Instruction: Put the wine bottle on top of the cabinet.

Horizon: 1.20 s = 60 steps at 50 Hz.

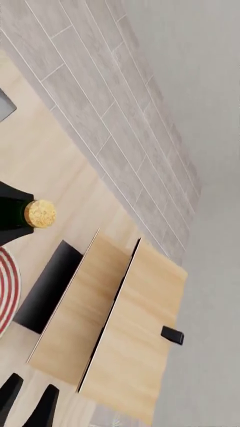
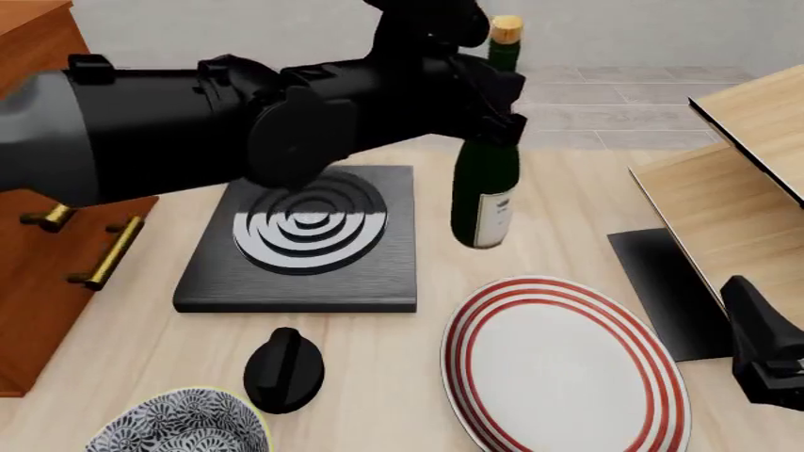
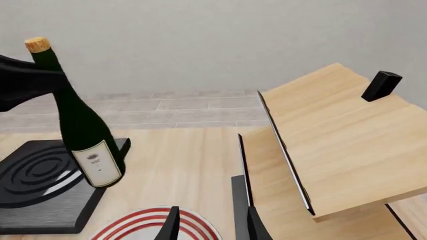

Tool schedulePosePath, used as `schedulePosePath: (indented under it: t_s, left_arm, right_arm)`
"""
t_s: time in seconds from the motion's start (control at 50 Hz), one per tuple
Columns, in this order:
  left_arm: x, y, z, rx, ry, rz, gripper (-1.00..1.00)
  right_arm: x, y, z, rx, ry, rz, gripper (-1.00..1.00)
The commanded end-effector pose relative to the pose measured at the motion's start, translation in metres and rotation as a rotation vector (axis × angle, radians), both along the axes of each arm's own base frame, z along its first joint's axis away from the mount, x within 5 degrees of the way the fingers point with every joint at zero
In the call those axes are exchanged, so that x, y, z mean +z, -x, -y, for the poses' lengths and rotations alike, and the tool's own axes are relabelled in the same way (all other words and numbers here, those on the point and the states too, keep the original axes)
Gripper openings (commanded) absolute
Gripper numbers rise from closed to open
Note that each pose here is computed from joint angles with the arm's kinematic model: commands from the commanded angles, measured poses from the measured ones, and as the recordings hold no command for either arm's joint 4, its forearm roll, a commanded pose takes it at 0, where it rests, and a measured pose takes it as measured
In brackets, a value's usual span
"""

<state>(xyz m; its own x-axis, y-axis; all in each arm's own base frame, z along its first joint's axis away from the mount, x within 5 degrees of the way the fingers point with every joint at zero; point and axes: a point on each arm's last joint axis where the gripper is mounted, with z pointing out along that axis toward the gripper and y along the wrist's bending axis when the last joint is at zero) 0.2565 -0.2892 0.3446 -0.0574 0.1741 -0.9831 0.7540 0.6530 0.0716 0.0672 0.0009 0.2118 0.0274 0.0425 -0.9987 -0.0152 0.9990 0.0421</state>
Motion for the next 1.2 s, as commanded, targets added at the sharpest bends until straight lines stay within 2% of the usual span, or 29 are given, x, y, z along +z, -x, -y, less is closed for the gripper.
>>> schedulePosePath:
  t_s: [0.02,0.4,0.7,1.0,1.02,1.1,1.2]
  left_arm:
    - [0.006,0.017,-0.020,-0.001,0.008,0.027,-1.00]
    - [0.006,0.039,-0.057,0.025,0.016,0.029,-1.00]
    - [0.015,0.049,-0.094,0.093,0.050,0.028,-1.00]
    - [0.019,0.059,-0.121,0.134,0.008,0.047,-1.00]
    - [0.016,0.060,-0.121,0.130,-0.022,0.057,-1.00]
    - [0.015,0.059,-0.126,0.150,-0.011,0.032,-1.00]
    - [0.014,0.061,-0.132,0.162,-0.025,0.036,-1.00]
  right_arm:
    - [0.000,0.000,0.000,0.001,0.001,0.001,1.00]
    - [0.000,0.000,0.000,0.000,0.000,0.001,1.00]
    - [0.000,0.000,0.000,0.000,0.000,0.001,1.00]
    - [0.000,0.000,0.000,0.005,0.006,0.003,1.00]
    - [0.000,0.000,0.000,0.005,0.007,0.002,1.00]
    - [0.000,0.000,0.000,0.005,0.006,0.003,1.00]
    - [0.000,0.001,0.000,0.004,0.006,0.004,1.00]
